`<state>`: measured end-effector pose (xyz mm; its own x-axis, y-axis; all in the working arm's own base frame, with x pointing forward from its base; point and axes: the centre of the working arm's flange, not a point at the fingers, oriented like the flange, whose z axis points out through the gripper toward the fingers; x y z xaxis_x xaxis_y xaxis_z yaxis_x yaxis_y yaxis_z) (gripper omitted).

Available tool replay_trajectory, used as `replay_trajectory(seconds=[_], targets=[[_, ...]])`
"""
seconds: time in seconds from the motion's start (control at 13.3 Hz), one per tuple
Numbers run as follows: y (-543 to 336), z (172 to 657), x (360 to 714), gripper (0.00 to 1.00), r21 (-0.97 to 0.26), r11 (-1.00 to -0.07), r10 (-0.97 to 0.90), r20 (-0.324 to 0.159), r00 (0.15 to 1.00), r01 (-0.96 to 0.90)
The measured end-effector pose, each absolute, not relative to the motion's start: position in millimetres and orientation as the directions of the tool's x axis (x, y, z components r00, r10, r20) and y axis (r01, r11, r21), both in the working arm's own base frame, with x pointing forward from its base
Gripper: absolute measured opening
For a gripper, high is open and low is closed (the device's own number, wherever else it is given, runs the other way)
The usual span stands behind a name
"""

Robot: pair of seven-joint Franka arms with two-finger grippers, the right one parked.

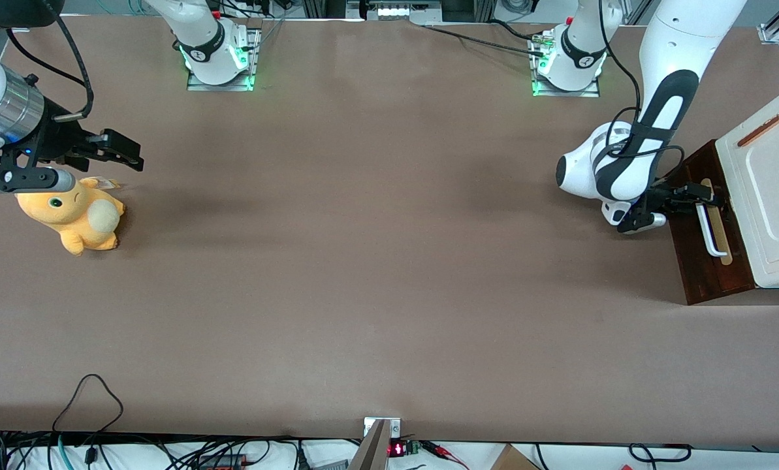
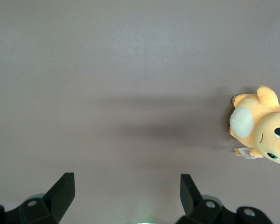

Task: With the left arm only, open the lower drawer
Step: 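Align the open left gripper around the white bar handle and close it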

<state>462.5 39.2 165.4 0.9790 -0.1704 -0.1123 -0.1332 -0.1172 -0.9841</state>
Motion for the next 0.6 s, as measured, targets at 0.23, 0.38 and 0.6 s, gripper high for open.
replay_trajectory(seconds=[0.23, 0.38, 0.6], targets=[[38.8, 165.4, 462.6, 0.64, -0.984, -0.117, -0.171, -0.111, 0.979, -0.132], [38.7, 165.4, 462.6, 0.61, -0.984, -0.118, -0.171, -0.109, 0.979, -0.13], [38.7, 165.4, 462.6, 0.56, -0.985, -0.118, -0.171, -0.108, 0.979, -0.129]])
